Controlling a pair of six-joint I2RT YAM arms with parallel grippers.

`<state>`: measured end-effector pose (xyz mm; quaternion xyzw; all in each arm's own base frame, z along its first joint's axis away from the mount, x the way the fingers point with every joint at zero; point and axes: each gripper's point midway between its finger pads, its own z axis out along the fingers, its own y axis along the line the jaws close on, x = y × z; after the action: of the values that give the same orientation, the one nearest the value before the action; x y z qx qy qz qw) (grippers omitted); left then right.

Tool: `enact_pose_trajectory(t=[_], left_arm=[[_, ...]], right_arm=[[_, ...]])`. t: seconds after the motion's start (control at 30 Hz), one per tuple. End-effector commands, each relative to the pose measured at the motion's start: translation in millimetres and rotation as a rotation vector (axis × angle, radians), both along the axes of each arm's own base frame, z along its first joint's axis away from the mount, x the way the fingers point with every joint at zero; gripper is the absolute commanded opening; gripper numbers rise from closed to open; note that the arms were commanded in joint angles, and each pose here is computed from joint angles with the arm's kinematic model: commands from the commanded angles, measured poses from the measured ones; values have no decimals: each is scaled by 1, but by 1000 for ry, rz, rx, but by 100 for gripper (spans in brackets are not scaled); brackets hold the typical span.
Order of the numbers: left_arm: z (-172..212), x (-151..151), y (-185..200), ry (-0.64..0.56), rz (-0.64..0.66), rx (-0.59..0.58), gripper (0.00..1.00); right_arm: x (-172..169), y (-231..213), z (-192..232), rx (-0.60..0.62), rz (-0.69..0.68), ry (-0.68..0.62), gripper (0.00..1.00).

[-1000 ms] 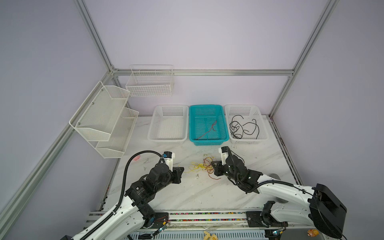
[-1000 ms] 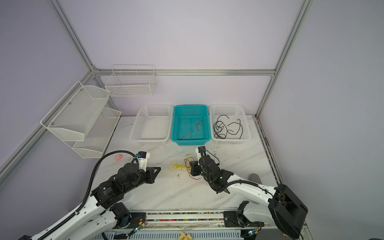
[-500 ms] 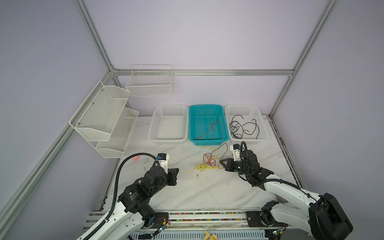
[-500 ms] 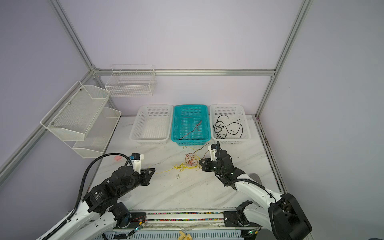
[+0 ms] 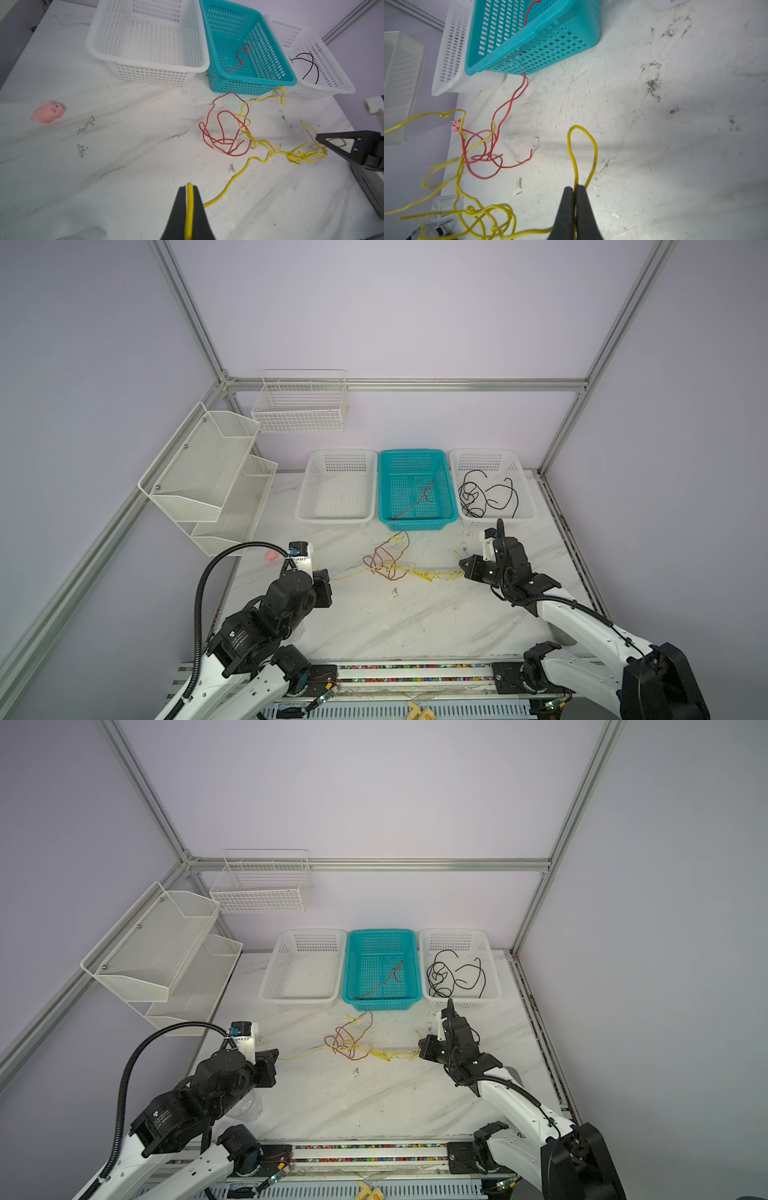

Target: Untangle the cables

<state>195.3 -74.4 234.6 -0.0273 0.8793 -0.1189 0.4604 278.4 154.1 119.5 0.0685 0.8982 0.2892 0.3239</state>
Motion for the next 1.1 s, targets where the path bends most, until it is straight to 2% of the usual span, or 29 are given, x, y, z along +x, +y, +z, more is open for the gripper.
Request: enact_pose_trajectory(t=[0.0, 0.1, 0.23, 0.3, 0.43, 0.57, 0.67, 0.8, 0.83, 1.0, 1.07], left_arm=[[42, 4, 4, -103, -2, -12, 0], [28, 7, -14, -57, -60, -36, 0], [9, 12, -22, -4, -71, -18, 0], [0, 15, -29, 19, -85, -33, 0], [-17, 20, -48, 66, -126, -81, 0], [-21, 22, -59, 72, -157, -127, 0], [-16, 22, -66, 58, -181, -157, 0], [-5, 22, -72, 24, -214, -185, 0], [0, 21, -73, 9, -226, -195, 0], [18, 19, -65, -63, -205, -232, 0], [24, 17, -65, -92, -209, -260, 0]], right_arm=[[5, -20, 15, -86, -63, -44, 0], [1, -13, 30, -51, -26, -67, 0], [-5, -10, 69, 44, -34, -128, 0], [-5, -11, 80, 52, -40, -142, 2], [-3, -10, 77, -2, -10, -144, 22], [-6, 0, 90, 50, 43, -188, 36], [-12, 19, 101, 126, 150, -229, 43], [-25, 56, 101, 272, 318, -223, 46], [-27, 62, 98, 263, 335, -226, 46], [-30, 82, 66, 38, 339, -208, 47], [-38, 99, 64, 41, 384, -225, 47]])
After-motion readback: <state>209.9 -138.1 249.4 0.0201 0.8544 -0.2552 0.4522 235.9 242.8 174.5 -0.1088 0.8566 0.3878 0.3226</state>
